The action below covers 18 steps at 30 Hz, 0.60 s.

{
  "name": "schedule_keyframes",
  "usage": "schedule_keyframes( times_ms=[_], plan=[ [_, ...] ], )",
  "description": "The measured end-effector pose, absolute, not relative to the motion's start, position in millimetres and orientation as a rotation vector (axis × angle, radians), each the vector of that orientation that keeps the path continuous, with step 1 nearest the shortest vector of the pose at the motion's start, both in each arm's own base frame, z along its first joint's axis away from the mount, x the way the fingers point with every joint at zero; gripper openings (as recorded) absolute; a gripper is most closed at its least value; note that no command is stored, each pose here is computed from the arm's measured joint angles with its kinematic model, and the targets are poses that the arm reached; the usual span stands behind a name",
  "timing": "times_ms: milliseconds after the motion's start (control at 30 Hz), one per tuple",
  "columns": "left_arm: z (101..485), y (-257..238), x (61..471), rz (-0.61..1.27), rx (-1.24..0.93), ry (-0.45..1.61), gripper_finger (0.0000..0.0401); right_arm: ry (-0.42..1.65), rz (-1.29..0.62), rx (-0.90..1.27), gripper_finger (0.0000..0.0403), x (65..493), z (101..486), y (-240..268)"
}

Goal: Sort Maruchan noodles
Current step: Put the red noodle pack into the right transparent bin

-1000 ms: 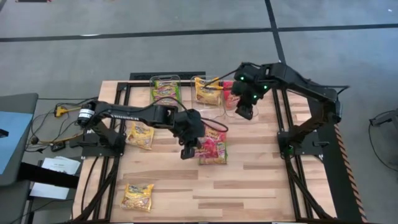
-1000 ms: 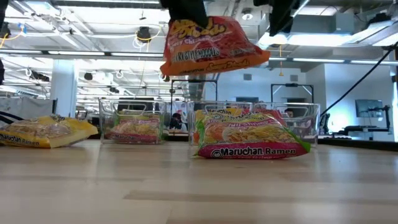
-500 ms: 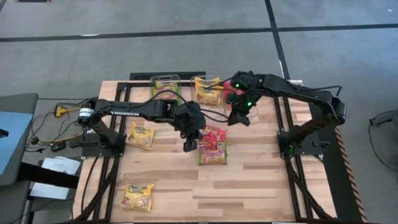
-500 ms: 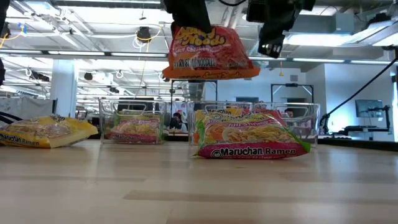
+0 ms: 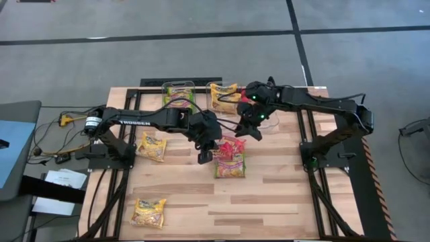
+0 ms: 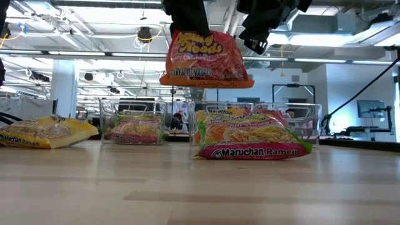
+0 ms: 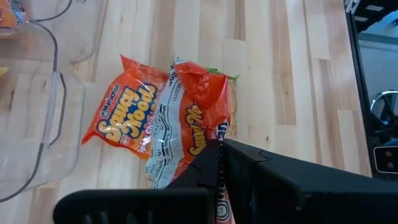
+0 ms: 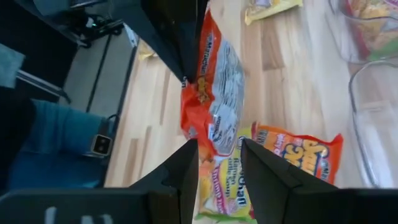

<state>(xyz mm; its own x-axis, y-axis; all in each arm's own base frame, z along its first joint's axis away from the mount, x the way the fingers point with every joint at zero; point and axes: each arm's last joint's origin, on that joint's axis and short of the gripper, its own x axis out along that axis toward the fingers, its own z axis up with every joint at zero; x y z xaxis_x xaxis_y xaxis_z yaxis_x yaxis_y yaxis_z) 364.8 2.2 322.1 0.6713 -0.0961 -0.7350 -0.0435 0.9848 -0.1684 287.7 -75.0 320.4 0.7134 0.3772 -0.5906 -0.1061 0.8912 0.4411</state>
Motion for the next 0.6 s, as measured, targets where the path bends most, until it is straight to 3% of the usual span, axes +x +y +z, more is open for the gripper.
schedule_keyframes(
  times_ms=[167, 600],
  plan=[
    [322, 2, 365, -0.033, -0.179, 0.837, 0.0, 0.739, 0.277, 0.349, 0.0156, 291, 320, -64],
    [322, 2, 365, -0.036, -0.18, 0.837, 0.0, 0.624, 0.251, 0.219, 0.0245, 307, 330, -37]
  ],
)
